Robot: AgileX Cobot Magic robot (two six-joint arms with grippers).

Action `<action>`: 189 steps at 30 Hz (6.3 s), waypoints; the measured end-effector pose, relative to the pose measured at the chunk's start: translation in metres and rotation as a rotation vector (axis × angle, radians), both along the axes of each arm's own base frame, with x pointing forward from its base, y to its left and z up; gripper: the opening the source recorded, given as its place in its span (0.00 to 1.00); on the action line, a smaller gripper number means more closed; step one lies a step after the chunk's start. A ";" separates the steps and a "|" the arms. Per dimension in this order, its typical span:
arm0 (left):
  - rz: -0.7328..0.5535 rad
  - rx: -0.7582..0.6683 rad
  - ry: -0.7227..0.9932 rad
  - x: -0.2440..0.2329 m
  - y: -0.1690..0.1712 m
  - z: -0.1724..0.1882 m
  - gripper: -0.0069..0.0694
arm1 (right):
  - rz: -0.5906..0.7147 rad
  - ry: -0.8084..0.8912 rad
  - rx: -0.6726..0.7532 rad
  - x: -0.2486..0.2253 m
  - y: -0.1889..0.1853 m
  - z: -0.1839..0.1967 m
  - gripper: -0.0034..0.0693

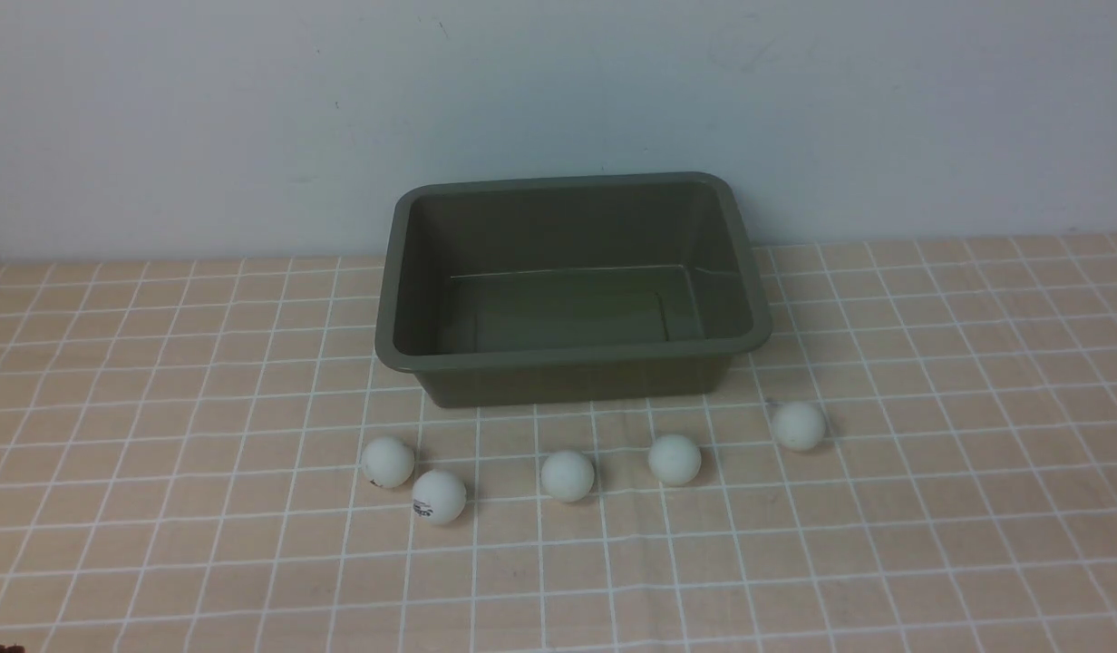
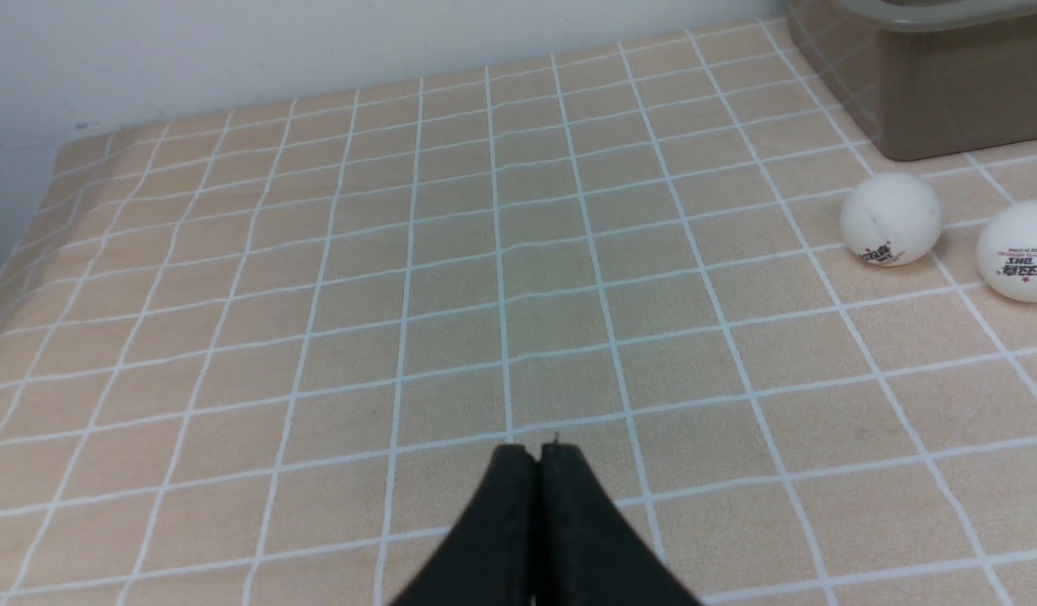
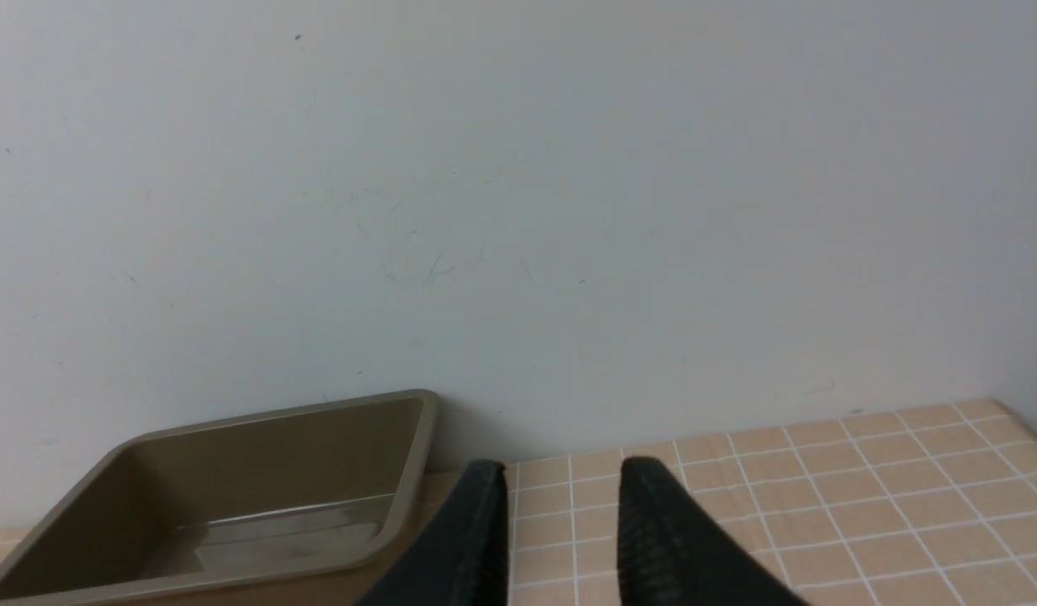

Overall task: Put the table tennis balls into the box on the light coffee tablecloth.
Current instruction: 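Reach for and grasp a ping pong ball on the table beside the basket, then drop the ball into the bin, then reach for and grasp a ping pong ball on the table beside the basket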

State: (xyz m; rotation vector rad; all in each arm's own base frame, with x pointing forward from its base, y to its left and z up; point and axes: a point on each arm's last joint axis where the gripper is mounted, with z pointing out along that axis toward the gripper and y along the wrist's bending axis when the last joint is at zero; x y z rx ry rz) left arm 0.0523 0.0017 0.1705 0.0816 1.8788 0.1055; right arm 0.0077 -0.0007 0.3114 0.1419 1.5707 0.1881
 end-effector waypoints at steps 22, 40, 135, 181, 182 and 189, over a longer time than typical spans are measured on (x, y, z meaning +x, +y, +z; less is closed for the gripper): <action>0.098 -0.689 -0.446 0.004 0.003 0.038 0.00 | -0.001 0.131 -0.015 -0.001 0.000 -0.012 0.29; -0.218 -0.321 -0.025 -0.007 -0.027 0.106 0.00 | 0.002 0.143 -0.011 0.000 0.000 -0.014 0.29; -0.504 -0.075 0.889 0.298 -0.104 0.073 0.51 | 0.036 0.194 -0.173 0.002 0.002 -0.025 0.29; -0.564 -0.099 0.808 0.310 -0.112 0.190 0.13 | 0.038 0.241 -0.178 0.001 0.002 -0.029 0.29; -0.538 -0.124 0.831 0.307 -0.111 0.186 0.10 | 0.038 0.241 -0.178 0.001 0.002 -0.029 0.29; -0.475 -0.182 1.047 0.270 -0.110 0.137 0.06 | 0.038 0.242 -0.178 0.001 0.002 -0.029 0.29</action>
